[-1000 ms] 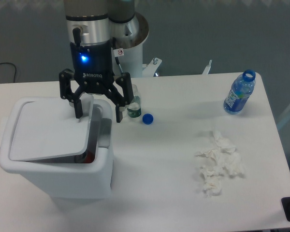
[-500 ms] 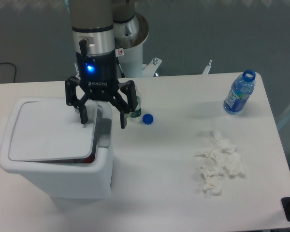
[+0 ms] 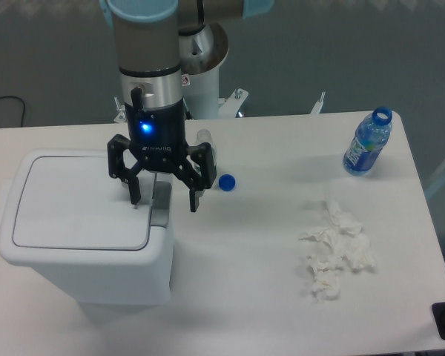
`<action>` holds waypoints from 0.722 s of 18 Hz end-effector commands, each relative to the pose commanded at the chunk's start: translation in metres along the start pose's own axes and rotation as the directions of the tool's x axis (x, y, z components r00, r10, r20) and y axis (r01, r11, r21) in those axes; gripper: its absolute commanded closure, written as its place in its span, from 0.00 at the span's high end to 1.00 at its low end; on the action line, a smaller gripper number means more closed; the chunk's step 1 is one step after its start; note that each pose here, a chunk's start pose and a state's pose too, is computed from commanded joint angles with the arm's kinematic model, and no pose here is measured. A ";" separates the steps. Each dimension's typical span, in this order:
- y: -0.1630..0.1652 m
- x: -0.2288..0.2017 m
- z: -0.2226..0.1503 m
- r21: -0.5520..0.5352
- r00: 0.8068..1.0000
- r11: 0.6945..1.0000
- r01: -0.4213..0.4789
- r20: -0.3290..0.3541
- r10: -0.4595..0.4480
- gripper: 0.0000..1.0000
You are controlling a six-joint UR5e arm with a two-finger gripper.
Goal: Close the trash can
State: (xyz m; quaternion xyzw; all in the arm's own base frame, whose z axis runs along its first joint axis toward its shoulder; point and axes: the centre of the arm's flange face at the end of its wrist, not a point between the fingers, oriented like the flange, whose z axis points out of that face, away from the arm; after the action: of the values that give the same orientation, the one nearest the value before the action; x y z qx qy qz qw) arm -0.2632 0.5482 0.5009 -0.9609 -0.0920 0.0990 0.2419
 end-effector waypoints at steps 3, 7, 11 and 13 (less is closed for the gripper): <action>0.002 -0.006 0.007 -0.009 1.000 1.000 0.007 -0.001 -0.007 1.00; 0.003 -0.009 0.011 -0.013 1.000 1.000 0.012 -0.001 -0.012 1.00; 0.002 -0.012 0.006 -0.005 1.000 1.000 0.015 0.004 -0.015 1.00; 0.000 -0.014 -0.002 0.008 1.000 1.000 0.019 0.008 -0.019 1.00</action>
State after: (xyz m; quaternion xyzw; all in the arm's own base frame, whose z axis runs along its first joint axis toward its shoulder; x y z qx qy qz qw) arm -0.2764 0.5439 0.5050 -0.9585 -0.1016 0.1012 0.2464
